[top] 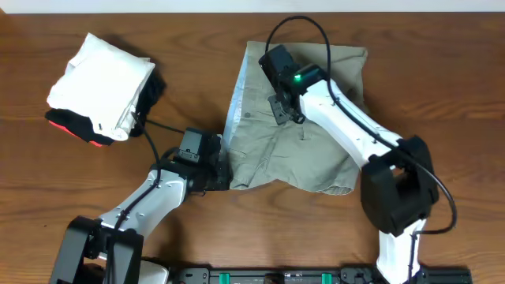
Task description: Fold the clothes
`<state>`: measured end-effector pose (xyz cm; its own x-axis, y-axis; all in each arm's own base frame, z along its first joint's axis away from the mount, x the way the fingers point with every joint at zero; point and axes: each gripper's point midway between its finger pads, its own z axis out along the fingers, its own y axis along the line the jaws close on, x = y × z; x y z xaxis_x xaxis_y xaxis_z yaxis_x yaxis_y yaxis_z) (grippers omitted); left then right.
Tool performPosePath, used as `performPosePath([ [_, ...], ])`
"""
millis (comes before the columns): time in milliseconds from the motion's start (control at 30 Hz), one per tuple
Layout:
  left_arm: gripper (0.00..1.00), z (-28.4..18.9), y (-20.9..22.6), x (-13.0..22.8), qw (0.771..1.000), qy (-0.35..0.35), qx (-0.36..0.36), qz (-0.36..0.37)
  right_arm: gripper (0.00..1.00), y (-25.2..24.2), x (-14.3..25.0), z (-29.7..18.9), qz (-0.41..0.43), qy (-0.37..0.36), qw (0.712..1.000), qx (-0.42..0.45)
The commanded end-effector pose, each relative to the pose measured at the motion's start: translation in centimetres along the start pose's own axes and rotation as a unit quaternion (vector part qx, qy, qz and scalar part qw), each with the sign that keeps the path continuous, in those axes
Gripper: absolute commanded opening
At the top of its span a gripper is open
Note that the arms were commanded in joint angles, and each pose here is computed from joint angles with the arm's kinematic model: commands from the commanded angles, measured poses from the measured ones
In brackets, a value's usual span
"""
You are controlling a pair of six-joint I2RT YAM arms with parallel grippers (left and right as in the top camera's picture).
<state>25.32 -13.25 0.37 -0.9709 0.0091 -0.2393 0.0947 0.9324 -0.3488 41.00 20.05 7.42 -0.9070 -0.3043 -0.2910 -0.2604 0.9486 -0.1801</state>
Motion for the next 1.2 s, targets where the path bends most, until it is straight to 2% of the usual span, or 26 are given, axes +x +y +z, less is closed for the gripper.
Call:
performPosePath([
  [0, 0.45, 0.3, 1.0, 0.7, 1.000, 0.012, -0.021, -0.010, 0.59, -1.9, 0.4, 1.1, 0.005, 0.006, 0.998, 0.059],
  [433, 0.46, 0.3, 1.0, 0.7, 1.000, 0.012, -0.021, -0.010, 0.57, -1.4, 1.1, 1.7, 0.039, 0.023, 0.998, 0.046],
  [767, 0.46, 0.3, 1.0, 0.7, 1.000, 0.012, -0.021, -0.010, 0.56, -1.2, 2.1, 3.3, 0.033, 0.044, 0.997, 0.052],
  [967, 0.46, 0.3, 1.0, 0.7, 1.000, 0.012, -0.021, -0.010, 0.55, -2.6, 2.6, 3.6, 0.029, 0.045, 0.994, 0.093],
  [1133, 0.46, 0.3, 1.0, 0.7, 1.000, 0.012, -0.021, -0.010, 0.40, -2.8, 2.8, 3.6, 0.030, 0.047, 0.994, 0.096],
  [1167, 0.45, 0.3, 1.0, 0.7, 1.000, 0.012, -0.021, -0.010, 0.33, -2.8, 2.7, 3.6, 0.030, 0.047, 0.994, 0.097],
])
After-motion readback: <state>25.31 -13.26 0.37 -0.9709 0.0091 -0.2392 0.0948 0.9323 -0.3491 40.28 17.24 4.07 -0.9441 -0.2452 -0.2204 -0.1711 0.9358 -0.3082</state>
